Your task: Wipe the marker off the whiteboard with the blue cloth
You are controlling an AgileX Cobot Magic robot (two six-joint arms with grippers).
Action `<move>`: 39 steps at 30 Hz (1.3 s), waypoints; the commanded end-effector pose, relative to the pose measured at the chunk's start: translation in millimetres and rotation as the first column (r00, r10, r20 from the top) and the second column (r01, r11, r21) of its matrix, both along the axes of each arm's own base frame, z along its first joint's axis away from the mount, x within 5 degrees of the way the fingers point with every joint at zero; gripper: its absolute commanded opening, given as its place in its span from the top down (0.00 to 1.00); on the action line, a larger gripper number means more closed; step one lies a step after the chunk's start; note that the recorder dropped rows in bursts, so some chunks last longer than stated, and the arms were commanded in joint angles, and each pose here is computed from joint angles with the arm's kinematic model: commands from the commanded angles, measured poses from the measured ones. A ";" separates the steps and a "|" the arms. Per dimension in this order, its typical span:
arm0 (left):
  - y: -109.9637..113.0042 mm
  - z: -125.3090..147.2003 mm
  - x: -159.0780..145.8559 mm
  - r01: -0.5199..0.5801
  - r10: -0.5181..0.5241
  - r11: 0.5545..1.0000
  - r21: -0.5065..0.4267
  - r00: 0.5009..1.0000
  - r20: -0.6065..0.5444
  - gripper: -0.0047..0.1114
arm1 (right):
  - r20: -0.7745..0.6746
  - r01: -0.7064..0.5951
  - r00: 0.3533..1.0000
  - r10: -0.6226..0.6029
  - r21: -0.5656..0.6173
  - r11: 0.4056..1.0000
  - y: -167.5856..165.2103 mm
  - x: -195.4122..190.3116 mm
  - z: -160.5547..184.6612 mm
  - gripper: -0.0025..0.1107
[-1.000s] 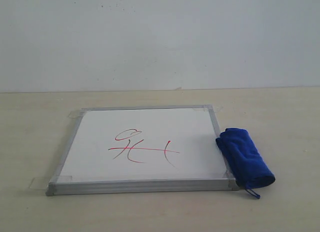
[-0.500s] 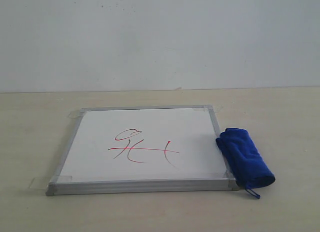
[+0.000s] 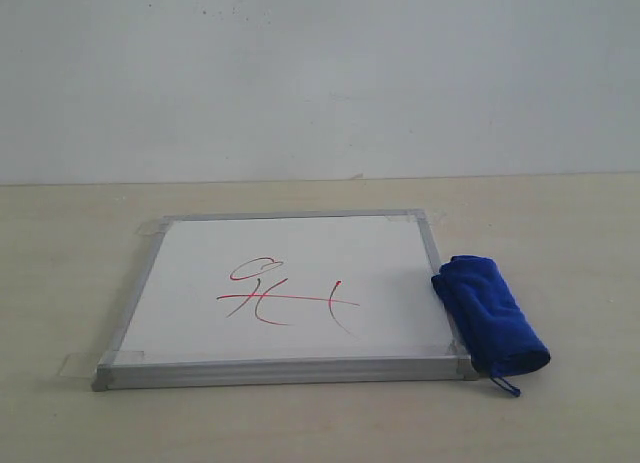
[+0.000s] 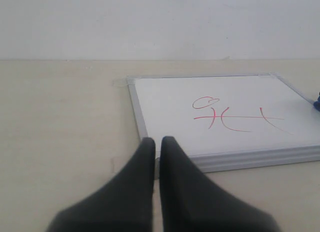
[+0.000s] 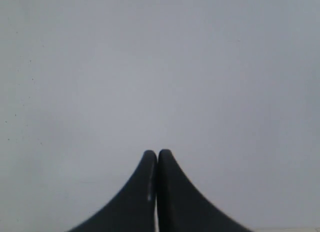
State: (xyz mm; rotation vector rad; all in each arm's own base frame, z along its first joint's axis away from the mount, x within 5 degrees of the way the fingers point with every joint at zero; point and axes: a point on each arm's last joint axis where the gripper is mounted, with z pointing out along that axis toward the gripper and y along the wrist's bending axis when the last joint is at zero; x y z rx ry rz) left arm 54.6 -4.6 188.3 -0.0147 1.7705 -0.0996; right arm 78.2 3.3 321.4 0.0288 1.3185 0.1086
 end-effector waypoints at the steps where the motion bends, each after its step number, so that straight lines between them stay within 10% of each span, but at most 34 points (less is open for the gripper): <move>1: 0.1 -0.7 -0.1 -0.001 0.001 1.000 0.005 1.000 0.003 0.93 | -0.126 0.006 0.992 -0.005 0.006 1.000 0.1 21.9 -10.1 0.98; 6: 0.1 -0.7 -0.1 -0.001 0.001 1.000 0.005 1.000 0.003 0.93 | -0.511 0.013 0.859 -0.017 -0.011 1.000 0.9 72.7 -22.5 0.98; 14: 0.1 -0.7 -0.1 -0.001 0.001 1.000 0.005 1.000 0.003 0.93 | -0.744 0.003 0.668 -0.008 -0.008 1.000 4.0 129.7 -8.1 0.98; 26: 0.1 -0.7 -0.1 -0.001 0.001 1.000 0.005 1.000 0.003 0.93 | -0.882 -0.362 0.457 0.114 -0.067 0.930 78.5 198.4 -8.7 0.98; 39: 0.1 -0.7 -0.1 -0.001 0.001 1.000 0.005 1.000 0.003 0.93 | -0.994 -0.356 0.108 0.030 -0.010 0.934 108.3 280.2 -79.9 0.95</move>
